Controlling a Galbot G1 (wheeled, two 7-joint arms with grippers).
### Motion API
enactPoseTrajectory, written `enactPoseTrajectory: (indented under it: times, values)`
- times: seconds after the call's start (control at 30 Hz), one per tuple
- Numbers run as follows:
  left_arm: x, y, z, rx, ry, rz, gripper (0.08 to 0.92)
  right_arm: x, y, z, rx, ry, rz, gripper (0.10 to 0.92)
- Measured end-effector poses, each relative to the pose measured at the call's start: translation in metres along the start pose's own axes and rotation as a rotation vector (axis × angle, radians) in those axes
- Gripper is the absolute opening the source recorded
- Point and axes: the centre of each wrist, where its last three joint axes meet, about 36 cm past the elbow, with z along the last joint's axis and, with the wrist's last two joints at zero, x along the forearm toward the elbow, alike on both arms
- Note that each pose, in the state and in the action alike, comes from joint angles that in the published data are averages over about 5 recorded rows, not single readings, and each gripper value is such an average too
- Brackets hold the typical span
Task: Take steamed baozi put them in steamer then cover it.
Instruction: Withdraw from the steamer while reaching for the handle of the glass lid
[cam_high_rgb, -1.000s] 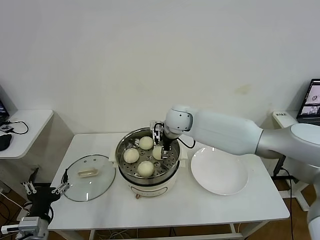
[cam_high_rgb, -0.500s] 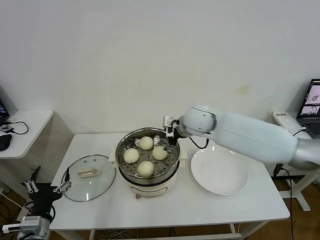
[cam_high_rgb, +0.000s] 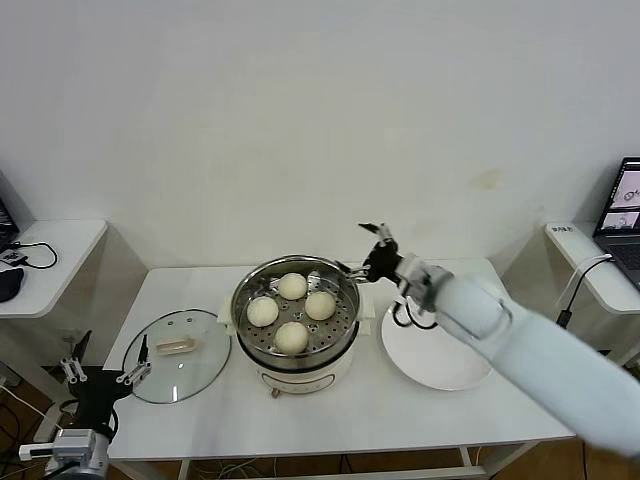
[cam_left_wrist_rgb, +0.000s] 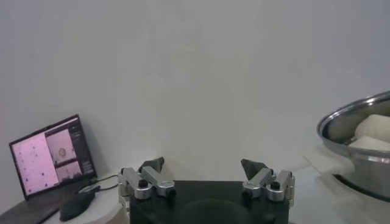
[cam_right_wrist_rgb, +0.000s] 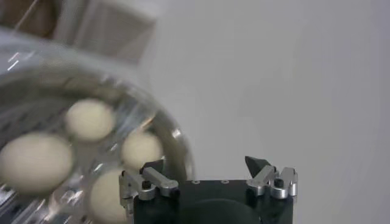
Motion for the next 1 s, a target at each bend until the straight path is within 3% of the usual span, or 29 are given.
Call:
enactPoseTrajectory:
  times: [0.17, 0.33, 0.67, 1.0]
  values:
    - [-0.007, -0.001, 0.006, -0.049, -0.007, 0.007, 0.823, 0.041, 0.010, 0.027, -0.115, -0.110, 0.172, 0.823]
    - [-0.017, 0.006, 0.015, -0.193, -0.034, -0.007, 0.823, 0.092, 0.023, 0.053, -0.238, -0.138, 0.348, 0.823]
    - [-0.033, 0.023, 0.046, -0.716, -0.114, 0.040, 0.823, 0.204, 0.055, 0.092, -0.359, -0.014, 0.658, 0.823]
    - [-0.054, 0.022, 0.083, -1.137, -0.149, 0.165, 0.823, 0.247, 0.080, 0.093, -0.388, 0.050, 0.794, 0.823]
